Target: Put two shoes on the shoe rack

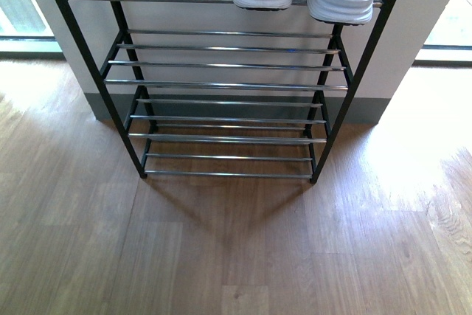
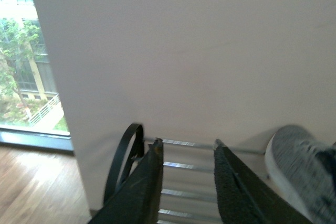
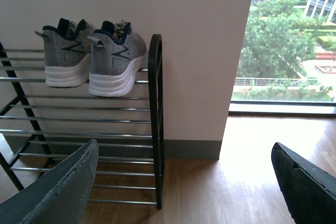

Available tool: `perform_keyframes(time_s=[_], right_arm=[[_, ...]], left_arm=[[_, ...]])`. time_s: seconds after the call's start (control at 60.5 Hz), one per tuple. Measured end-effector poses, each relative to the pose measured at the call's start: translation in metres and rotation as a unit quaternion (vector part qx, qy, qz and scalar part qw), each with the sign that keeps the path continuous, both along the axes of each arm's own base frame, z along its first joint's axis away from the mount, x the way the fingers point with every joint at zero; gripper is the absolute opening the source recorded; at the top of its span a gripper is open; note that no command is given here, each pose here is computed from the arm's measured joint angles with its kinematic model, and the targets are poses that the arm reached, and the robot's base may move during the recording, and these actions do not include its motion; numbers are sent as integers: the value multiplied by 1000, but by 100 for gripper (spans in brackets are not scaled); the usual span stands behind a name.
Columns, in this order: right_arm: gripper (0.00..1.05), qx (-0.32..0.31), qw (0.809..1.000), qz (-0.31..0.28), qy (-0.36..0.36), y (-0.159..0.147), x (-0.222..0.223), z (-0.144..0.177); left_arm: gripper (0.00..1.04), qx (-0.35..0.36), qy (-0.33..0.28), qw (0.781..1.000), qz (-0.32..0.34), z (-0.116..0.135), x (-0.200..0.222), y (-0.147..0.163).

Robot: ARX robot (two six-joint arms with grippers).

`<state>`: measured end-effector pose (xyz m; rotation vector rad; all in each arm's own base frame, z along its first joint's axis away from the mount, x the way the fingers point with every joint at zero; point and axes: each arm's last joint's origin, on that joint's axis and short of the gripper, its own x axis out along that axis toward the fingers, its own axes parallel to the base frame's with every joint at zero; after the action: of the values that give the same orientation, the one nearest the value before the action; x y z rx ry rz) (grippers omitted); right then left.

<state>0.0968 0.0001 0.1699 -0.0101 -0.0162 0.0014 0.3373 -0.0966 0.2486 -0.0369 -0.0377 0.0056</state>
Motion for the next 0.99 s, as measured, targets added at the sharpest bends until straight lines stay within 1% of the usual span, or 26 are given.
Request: perform_keyframes(time_s=[0.099, 0.116, 0.198, 0.364, 0.562, 0.91, 0.959, 0.992], right_arm=[[96, 0, 1000, 0, 0, 0, 0, 0], [96, 0, 1000, 0, 0, 0, 0, 0], [96, 0, 1000, 0, 0, 0, 0, 0], [96, 0, 1000, 0, 0, 0, 0, 0], [96, 0, 1000, 0, 0, 0, 0, 0], [96, 0, 1000, 0, 0, 0, 0, 0], [96, 0, 1000, 0, 0, 0, 0, 0], [96, 0, 1000, 0, 0, 0, 0, 0]], left_arm=[[2, 8, 14, 1000, -8, -19, -26, 16], [1, 8, 15, 1000, -8, -21, -29, 18], [1, 12, 20, 1000, -9, -33, -52, 33], [1, 13, 21, 1000, -3, -46, -85, 54], [1, 14, 24, 1000, -7, -58, -116, 69], [1, 14, 24, 1000, -5, -71, -159, 85], [1, 14, 24, 999, -16, -72, -163, 90], [1, 14, 25, 1000, -11, -73, -167, 93]])
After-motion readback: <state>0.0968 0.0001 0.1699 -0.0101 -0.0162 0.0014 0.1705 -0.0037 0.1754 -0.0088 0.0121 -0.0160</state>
